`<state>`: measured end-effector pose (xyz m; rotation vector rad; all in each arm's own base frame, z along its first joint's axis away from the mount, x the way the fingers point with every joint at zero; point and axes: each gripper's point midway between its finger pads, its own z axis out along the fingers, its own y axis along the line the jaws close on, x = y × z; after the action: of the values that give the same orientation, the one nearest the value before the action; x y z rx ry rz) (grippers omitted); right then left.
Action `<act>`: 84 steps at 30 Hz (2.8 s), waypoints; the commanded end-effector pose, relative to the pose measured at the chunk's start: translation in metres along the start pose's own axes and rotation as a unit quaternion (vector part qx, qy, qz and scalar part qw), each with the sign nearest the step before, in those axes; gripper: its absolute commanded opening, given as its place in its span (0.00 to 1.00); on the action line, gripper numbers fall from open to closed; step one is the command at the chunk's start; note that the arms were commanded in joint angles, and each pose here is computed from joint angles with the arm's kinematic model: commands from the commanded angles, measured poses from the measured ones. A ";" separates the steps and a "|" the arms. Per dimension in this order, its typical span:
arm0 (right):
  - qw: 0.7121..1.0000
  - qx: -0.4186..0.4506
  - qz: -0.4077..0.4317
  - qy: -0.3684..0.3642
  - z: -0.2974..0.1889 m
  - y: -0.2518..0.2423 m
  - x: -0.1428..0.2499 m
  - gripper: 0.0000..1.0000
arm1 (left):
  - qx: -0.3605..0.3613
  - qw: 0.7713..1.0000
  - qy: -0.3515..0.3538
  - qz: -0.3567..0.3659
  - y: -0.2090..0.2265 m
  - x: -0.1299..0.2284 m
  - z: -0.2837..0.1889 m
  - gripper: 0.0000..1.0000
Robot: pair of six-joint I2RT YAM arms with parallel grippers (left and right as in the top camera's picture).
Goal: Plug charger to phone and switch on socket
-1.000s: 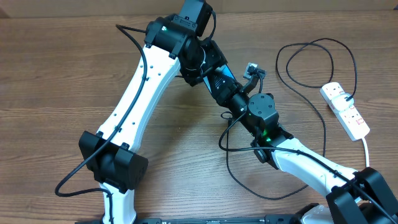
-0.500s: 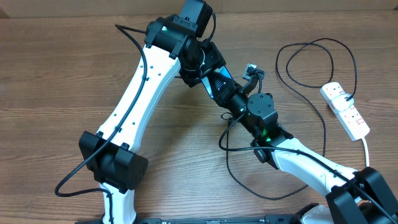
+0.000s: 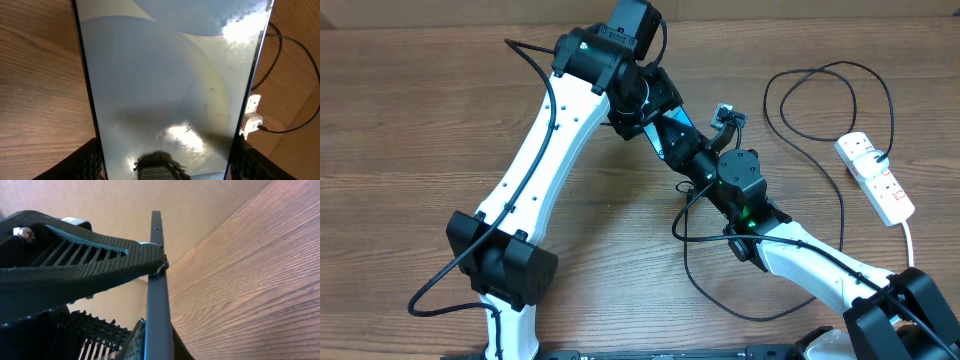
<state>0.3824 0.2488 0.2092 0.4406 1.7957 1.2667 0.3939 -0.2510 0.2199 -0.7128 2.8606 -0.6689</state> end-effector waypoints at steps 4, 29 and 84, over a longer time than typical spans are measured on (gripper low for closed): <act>0.999 -0.039 -0.014 0.022 0.001 0.021 0.006 0.04 | 0.009 1.000 -0.011 0.025 -0.006 -0.004 -0.003 0.66; 0.863 0.055 0.362 0.347 -0.042 0.018 0.117 0.04 | -0.104 0.958 -0.258 -0.066 0.191 -0.046 -0.255 1.00; 0.789 0.081 0.494 0.356 -0.045 0.034 0.115 0.04 | 0.197 0.947 0.049 -0.249 0.189 0.079 -0.082 1.00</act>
<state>0.2714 0.3144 0.1794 1.2104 2.4573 2.1636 0.2231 -0.1016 0.2191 -1.2592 2.4688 -1.2676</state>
